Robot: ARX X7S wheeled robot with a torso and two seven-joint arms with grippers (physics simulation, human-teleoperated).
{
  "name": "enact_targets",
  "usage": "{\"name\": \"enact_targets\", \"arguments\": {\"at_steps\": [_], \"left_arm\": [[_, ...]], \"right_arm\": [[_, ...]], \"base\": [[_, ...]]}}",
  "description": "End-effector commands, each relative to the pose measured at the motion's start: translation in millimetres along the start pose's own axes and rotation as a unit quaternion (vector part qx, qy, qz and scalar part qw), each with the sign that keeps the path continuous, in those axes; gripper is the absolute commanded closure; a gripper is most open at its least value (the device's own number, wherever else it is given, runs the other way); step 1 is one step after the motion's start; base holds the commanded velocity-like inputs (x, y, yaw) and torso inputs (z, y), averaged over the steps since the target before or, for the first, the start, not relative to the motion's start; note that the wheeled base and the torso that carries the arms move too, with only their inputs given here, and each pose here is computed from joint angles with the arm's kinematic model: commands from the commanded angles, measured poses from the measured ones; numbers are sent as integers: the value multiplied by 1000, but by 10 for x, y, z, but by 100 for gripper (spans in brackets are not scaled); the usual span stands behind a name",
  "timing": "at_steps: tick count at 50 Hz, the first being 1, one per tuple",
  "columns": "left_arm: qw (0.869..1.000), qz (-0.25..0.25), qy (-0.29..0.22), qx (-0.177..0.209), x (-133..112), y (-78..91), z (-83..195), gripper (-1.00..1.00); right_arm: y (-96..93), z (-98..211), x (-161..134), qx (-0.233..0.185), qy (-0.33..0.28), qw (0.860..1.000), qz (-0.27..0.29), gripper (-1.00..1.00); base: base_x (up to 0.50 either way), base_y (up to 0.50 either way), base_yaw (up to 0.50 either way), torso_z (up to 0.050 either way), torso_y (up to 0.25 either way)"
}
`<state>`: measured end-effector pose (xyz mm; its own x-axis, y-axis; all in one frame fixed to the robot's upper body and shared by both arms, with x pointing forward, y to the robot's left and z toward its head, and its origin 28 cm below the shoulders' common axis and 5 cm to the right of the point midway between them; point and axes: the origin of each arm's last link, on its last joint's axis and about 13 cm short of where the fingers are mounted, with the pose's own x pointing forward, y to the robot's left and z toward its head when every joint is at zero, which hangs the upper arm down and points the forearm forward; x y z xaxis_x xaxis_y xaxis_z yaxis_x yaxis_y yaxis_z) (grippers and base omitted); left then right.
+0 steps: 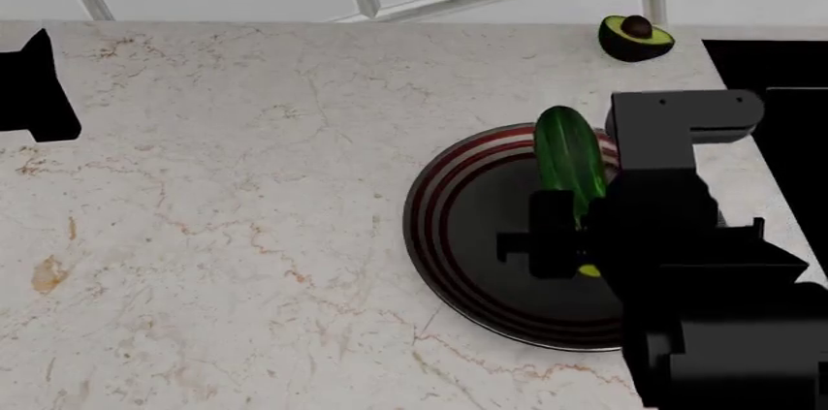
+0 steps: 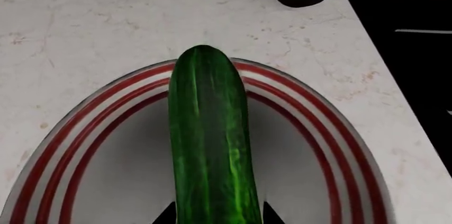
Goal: Pick the zucchini from the sink and place it on the plate located on the counter
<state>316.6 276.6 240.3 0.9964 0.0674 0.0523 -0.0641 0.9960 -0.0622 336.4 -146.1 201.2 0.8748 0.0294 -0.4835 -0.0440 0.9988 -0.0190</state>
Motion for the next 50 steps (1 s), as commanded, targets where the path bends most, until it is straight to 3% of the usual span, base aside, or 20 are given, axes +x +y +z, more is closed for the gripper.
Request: {"name": "enact_targets", "arguments": {"at_steps": [1,40,41,50], "left_arm": [[1000,4,2,-7,-8,2,-6,-100],[1000,5,2,-4,13,1,-25,-100],[1000,5,2,-4,14,1,-23,-100],[1000,5,1,-3,9,-2,-14,-100]], "right_arm": [[-12,9,0,-2,-32,999,12,100],[-21,-90,65,-3,-12,1000,16,100],[-20,-87,64,-2,-13,1000,16,-100],[-23,-77,59,-1,-15,1000,19,-100]], "base": [[0,0,0,0,0],[1,0,0,0,0],[0,0,0,0,0],[0,0,0,0,0]]}}
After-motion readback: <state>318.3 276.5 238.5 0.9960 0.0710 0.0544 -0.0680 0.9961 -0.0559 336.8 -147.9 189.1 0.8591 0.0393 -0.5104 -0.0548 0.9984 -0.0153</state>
